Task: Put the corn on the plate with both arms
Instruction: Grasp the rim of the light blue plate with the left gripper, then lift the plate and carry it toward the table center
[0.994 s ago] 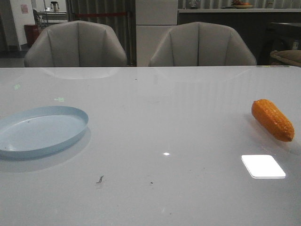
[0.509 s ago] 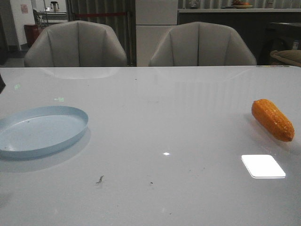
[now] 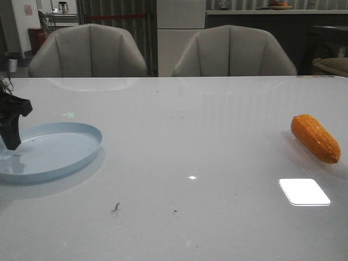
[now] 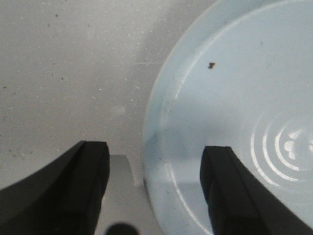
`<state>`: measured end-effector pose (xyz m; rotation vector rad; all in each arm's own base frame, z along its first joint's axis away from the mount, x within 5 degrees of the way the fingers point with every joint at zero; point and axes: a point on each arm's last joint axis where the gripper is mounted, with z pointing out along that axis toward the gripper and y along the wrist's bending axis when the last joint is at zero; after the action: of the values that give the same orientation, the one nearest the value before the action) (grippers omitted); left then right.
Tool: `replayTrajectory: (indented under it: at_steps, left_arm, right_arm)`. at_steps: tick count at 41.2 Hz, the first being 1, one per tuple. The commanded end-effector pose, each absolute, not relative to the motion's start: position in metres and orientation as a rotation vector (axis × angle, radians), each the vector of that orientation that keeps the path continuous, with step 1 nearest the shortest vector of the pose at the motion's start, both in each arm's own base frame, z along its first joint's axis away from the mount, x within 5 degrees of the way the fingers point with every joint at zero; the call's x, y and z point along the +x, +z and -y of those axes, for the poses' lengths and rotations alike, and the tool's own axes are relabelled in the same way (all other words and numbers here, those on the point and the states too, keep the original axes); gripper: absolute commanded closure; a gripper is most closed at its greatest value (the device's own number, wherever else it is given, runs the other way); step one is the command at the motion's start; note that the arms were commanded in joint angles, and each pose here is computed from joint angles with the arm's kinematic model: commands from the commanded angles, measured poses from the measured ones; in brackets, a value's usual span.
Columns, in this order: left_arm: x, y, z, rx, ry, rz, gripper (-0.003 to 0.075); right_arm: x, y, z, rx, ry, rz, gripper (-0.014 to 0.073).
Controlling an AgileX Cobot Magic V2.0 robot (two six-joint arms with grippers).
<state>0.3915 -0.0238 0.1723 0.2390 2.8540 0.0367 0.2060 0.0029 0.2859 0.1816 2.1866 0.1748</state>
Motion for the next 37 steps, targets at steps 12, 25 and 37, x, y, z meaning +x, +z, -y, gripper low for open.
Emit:
replayTrajectory:
  at_steps: [12,25,37]
  left_arm:
    - [0.4,0.187,0.025,0.222,0.029,-2.77,0.057]
    - [0.414,0.207,0.028,0.178,-0.02,-2.693,0.0627]
    - [0.437,0.273,0.045,0.026,-0.295,-2.539,0.0627]
  right_arm:
    - [0.211,0.304,-0.002,0.184,0.172,-2.072,0.0118]
    - [0.211,0.304,-0.002,0.184,0.172,-2.072,0.0118]
    - [0.211,0.304,-0.002,0.184,0.172,-2.072,0.0118]
